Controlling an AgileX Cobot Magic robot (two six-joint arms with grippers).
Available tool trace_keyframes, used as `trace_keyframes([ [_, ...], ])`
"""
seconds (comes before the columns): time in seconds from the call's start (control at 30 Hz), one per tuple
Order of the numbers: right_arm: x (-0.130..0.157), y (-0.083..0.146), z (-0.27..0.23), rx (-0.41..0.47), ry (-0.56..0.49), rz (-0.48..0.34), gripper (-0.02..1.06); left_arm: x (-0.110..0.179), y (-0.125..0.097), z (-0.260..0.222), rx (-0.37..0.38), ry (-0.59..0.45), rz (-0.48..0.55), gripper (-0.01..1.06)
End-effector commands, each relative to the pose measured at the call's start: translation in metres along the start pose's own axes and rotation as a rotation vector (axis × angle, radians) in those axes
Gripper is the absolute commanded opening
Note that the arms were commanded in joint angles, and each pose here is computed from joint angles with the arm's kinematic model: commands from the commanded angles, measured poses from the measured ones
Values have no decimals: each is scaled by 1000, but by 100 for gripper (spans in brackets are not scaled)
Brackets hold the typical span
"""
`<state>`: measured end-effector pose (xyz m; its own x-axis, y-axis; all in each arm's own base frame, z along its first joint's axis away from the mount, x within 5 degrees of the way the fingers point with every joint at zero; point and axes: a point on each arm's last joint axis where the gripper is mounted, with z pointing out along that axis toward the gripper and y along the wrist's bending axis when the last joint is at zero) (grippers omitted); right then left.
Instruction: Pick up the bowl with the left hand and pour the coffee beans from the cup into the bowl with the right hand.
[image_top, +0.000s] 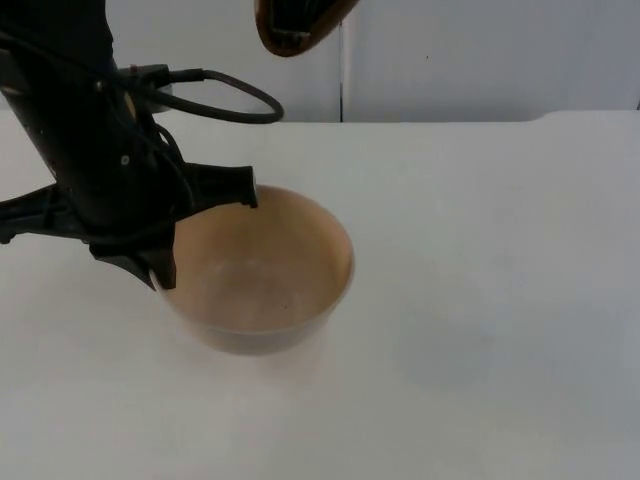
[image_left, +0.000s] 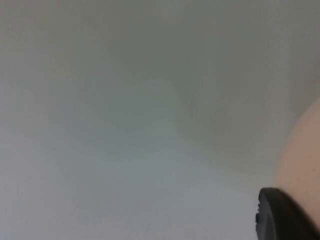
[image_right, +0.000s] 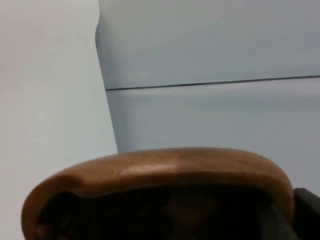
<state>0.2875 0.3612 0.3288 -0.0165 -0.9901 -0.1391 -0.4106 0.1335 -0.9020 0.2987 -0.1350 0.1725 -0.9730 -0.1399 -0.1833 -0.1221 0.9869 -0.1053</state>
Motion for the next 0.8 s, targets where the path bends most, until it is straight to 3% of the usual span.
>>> trace_keyframes([
  [0.0,-2,2,-3,24,-2,-30,0,-1,-2,-3,15,-8,-17,0],
  [0.3,-3,19,-3,128,4,-98,0,-1,-2,-3,15,-8,-17,0],
  [0.53,-7,21,-8,162,-11,-47,0,-1,-2,-3,15,-8,-17,0],
  [0.77,-13,20,-16,217,-34,-78,0,-4,-4,-7,15,-7,-12,0],
])
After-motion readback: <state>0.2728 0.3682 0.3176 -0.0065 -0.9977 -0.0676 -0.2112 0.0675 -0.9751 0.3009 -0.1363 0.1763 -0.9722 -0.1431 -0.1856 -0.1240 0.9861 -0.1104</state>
